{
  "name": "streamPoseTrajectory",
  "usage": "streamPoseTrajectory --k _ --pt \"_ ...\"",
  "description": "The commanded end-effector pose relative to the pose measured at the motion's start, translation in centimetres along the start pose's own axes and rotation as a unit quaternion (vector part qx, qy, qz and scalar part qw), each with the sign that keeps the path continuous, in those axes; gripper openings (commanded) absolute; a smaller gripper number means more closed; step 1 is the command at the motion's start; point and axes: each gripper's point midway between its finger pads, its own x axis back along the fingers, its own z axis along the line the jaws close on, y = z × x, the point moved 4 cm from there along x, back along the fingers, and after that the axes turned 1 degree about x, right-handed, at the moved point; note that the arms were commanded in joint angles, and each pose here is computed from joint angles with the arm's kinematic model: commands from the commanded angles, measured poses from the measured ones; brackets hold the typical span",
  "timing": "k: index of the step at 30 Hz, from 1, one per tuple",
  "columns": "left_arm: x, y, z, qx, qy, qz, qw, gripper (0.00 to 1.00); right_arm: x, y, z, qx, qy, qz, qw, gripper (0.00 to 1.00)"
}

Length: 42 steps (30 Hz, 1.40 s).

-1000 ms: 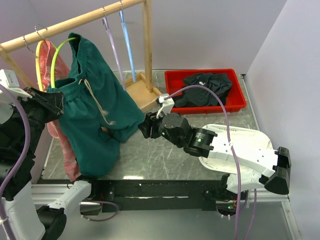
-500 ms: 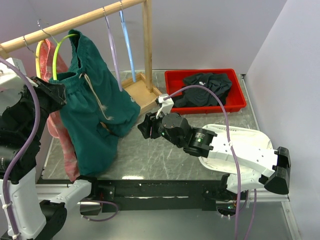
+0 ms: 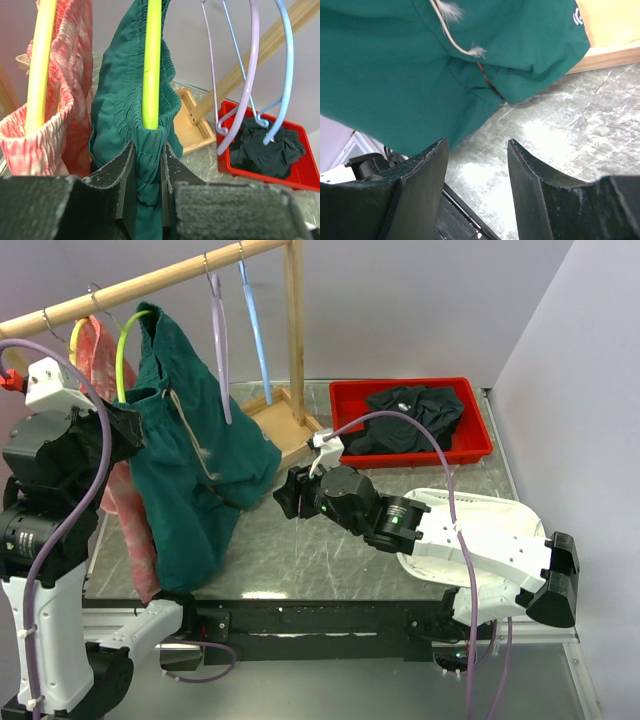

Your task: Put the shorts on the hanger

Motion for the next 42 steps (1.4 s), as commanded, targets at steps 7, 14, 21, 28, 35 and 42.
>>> streamPoseTrajectory --k 7,14,21,28,35,42 --pt "-2.2 0.6 1.1 0.040 0.048 -0.058 0.996 0.11 -0.2 0.7 0.4 0.000 0.012 -0.020 1.000 0.59" --pt "-3.0 -2.4 1.5 0.052 0.043 -0.030 0.997 0.10 -0.2 0.1 0.2 -0.001 0.011 -0.015 1.000 0.59" --pt "-3.3 -4.3 1.8 0.047 0.040 -0.004 0.998 0.11 -0.2 -0.2 0.0 -0.002 0.009 -0.012 1.000 0.59" --pt "-1.2 -3.1 2.0 0.040 0.040 -0.012 0.998 0.49 -0.3 -0.4 -0.1 -0.001 0.007 -0.009 1.000 0.59" --pt "3.2 0.4 0.7 0.026 -0.017 -0.039 0.999 0.99 0.1 0.4 0.0 0.007 0.006 -0.012 1.000 0.61" --pt "6.2 2.7 -1.7 0.012 -0.112 -0.068 0.991 0.97 1.4 1.8 -0.4 0.009 -0.004 -0.032 0.999 0.69"
